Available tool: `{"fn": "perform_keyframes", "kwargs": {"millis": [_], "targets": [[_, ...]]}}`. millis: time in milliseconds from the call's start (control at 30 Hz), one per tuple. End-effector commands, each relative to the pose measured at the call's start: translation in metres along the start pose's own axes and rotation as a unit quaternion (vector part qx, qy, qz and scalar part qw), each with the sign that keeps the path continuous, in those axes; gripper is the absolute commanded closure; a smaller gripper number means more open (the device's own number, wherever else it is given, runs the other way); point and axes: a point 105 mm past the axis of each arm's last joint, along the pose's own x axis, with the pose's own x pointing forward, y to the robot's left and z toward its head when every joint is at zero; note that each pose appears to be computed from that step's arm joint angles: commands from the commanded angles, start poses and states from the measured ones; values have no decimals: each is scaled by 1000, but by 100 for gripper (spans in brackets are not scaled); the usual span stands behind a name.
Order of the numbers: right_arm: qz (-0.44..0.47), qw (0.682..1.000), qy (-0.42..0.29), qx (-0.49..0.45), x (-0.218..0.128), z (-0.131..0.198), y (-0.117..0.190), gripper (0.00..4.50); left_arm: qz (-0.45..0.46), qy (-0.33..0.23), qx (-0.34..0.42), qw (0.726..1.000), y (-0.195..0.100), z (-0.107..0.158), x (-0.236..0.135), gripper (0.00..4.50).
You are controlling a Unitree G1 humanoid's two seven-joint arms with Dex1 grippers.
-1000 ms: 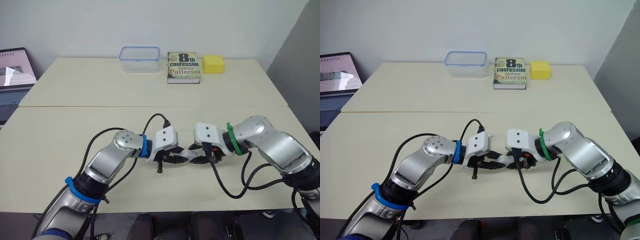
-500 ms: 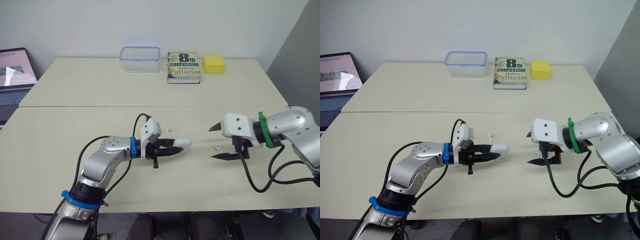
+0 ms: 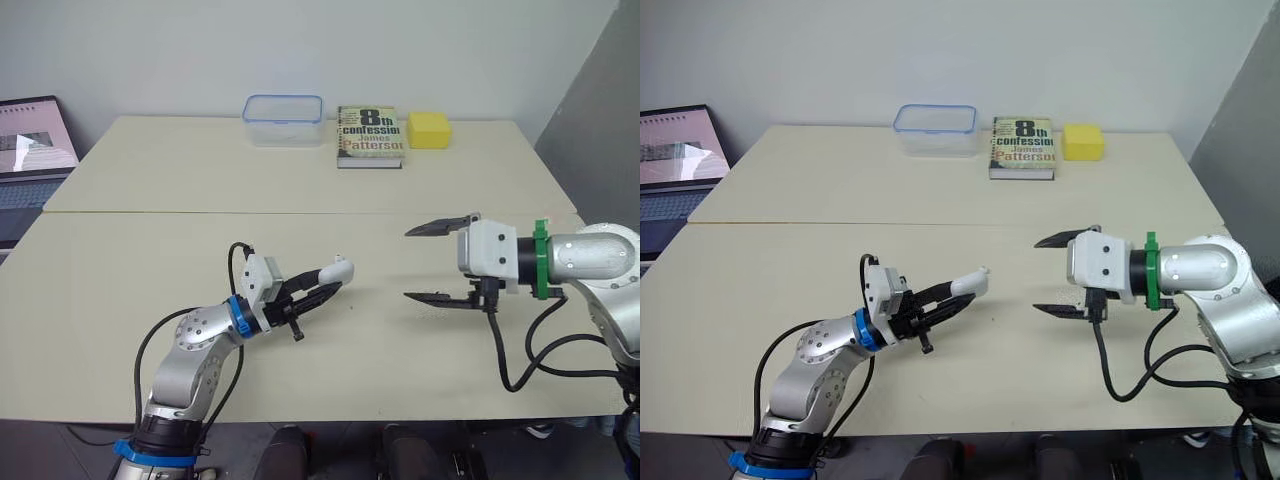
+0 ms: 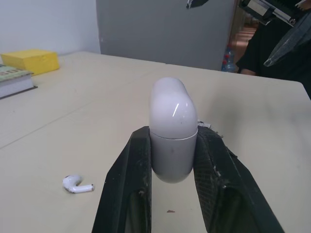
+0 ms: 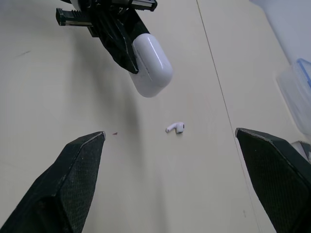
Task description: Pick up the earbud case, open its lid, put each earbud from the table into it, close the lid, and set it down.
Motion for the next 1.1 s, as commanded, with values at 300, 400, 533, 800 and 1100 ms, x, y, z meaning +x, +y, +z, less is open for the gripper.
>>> {"fn": "perform_keyframes", "kwargs": {"millis": [300,400,533,800,1100], "targets": [[17,999,-9,-32,37,22,-14,0,-48,-20,28,998,-12,12,11,369],[24,999,-8,-26,40,24,-13,0,-58,-19,29,998,-14,12,13,369],[22,999,-7,-25,45,25,-16,0,-66,-19,28,997,-14,13,16,369],[14,1000,-11,-23,50,30,-22,0,-78,-15,29,996,-17,11,18,369],[8,1000,-20,-11,42,38,-32,0,-82,-9,29,996,-21,7,16,369]]}}
